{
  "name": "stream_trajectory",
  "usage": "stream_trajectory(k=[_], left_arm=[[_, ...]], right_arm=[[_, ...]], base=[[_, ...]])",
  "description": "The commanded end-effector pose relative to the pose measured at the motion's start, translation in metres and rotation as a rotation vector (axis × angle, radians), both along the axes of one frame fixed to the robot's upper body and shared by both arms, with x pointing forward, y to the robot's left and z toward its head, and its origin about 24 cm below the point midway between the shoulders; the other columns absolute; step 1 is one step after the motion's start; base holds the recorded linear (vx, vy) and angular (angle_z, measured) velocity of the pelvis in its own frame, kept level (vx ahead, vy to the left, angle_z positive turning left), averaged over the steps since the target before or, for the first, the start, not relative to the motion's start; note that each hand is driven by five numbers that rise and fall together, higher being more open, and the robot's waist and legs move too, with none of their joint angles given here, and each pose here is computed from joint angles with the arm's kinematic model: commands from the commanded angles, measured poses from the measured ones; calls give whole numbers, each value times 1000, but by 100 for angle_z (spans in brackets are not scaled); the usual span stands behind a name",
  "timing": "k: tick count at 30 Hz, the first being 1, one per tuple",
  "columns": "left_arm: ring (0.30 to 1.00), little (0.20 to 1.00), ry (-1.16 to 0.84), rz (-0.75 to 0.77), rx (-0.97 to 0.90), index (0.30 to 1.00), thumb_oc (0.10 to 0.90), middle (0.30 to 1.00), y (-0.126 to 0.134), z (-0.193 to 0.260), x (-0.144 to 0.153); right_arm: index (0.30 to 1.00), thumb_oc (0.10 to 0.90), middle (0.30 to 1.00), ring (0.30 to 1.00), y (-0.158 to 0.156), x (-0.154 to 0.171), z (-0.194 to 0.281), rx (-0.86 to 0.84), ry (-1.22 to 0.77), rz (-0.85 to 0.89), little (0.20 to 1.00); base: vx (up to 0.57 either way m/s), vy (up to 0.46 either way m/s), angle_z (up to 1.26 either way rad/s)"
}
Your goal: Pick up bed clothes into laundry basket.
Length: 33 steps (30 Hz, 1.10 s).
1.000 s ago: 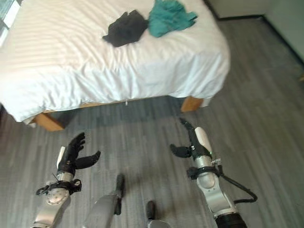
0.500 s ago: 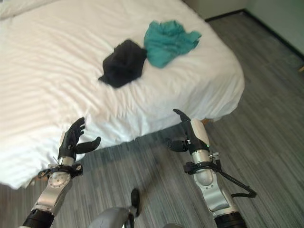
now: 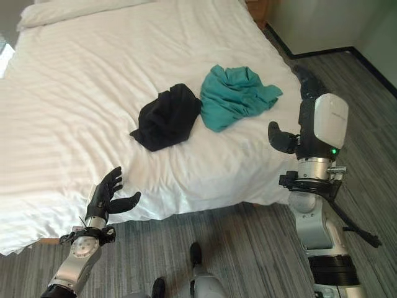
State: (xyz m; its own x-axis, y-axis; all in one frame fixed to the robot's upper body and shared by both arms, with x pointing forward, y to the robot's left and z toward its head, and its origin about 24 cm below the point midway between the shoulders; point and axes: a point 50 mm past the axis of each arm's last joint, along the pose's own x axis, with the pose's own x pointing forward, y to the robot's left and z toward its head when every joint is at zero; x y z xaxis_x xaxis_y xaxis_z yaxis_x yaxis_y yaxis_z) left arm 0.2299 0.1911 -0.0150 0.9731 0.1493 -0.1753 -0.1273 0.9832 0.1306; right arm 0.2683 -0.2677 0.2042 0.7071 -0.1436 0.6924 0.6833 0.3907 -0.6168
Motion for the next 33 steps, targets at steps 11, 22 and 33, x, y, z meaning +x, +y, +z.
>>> stream_trajectory(k=[11, 22, 33], left_arm=[[900, 900, -79, 18, -141, 900, 800, 900, 4, 8, -12], [900, 900, -57, -59, -114, 900, 800, 900, 6, 6, -7], [900, 900, 88, -50, -183, 900, 800, 900, -1, -27, -7]], right_arm=[[900, 800, 900, 900, -43, 10, 106, -275, -184, -239, 900], [900, 800, 900, 900, -94, 44, 114, -247, 48, -470, 900], [627, 618, 627, 627, -148, 35, 109, -110, 220, -651, 627]], base=[[187, -147, 31], [93, 9, -8], [-51, -11, 13]])
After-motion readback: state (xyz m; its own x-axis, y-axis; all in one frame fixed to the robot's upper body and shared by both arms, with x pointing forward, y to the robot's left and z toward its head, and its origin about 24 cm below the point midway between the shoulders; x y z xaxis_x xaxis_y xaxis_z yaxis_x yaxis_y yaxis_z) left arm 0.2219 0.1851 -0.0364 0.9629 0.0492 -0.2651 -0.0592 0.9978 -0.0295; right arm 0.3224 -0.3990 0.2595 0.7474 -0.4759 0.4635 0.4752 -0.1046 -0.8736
